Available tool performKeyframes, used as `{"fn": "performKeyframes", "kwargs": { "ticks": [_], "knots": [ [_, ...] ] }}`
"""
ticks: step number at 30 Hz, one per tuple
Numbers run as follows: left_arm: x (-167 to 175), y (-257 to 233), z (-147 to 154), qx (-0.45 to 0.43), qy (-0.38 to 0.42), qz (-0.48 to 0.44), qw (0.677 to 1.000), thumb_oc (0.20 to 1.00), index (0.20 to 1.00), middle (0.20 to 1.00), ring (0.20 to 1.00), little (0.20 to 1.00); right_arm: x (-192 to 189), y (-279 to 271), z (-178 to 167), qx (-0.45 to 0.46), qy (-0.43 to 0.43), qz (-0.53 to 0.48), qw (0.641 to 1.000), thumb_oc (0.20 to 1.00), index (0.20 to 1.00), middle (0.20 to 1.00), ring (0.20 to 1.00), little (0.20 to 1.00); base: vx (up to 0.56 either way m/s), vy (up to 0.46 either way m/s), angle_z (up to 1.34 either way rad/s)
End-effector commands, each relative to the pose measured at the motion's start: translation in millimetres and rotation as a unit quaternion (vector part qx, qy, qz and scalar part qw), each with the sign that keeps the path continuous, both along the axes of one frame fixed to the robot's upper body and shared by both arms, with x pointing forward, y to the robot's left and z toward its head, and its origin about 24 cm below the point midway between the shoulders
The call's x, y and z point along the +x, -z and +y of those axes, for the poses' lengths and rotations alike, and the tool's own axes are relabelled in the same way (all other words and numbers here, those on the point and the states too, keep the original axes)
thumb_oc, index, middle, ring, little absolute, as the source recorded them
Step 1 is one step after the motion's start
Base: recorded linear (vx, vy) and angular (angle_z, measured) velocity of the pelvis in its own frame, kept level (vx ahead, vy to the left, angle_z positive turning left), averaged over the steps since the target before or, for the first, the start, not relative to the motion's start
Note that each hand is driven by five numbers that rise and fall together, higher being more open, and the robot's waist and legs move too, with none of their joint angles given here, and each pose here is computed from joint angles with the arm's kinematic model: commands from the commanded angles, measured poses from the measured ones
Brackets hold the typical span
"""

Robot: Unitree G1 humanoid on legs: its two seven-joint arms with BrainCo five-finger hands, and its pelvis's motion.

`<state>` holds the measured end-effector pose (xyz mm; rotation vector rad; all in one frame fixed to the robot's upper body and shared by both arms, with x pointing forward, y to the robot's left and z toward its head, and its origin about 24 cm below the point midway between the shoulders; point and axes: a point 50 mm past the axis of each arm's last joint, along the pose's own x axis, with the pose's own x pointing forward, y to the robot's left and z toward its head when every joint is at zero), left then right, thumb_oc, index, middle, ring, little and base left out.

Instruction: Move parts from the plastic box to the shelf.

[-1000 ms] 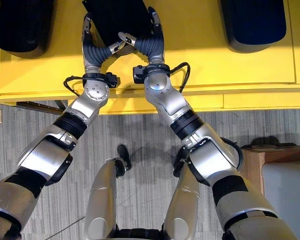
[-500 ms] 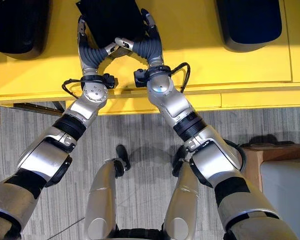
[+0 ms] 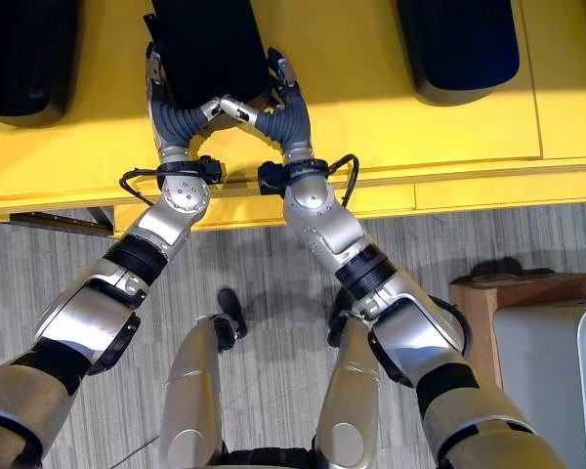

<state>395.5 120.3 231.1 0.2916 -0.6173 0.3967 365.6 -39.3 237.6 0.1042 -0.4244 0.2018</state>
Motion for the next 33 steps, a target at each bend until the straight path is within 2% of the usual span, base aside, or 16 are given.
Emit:
{"fn": "performKeyframes", "kwargs": {
  "ticks": [1,22,33],
  "knots": [
    [-13.1,-4.2,-41.0,0.032,0.076,-0.045,0.996,1.0,1.0,1.0,1.0,1.0,-9.8,36.2,24.6,-0.007,-0.056,0.06,0.997,1.0,1.0,1.0,1.0,1.0,0.01,0.024,-0.06],
    [-17.1,5.3,-44.6,-0.017,0.084,-0.038,0.996,1.0,1.0,1.0,1.0,1.0,-10.5,36.4,14.0,-0.004,-0.011,0.03,0.999,1.0,1.0,1.0,1.0,1.0,0.0,0.003,-0.01],
    [-18.5,0.2,-50.9,0.008,0.086,-0.049,0.995,1.0,1.0,1.0,1.0,1.0,-9.9,30.5,12.6,0.004,-0.009,0.025,1.0,1.0,1.0,1.0,1.0,1.0,0.0,0.0,0.0]
  ]
}}
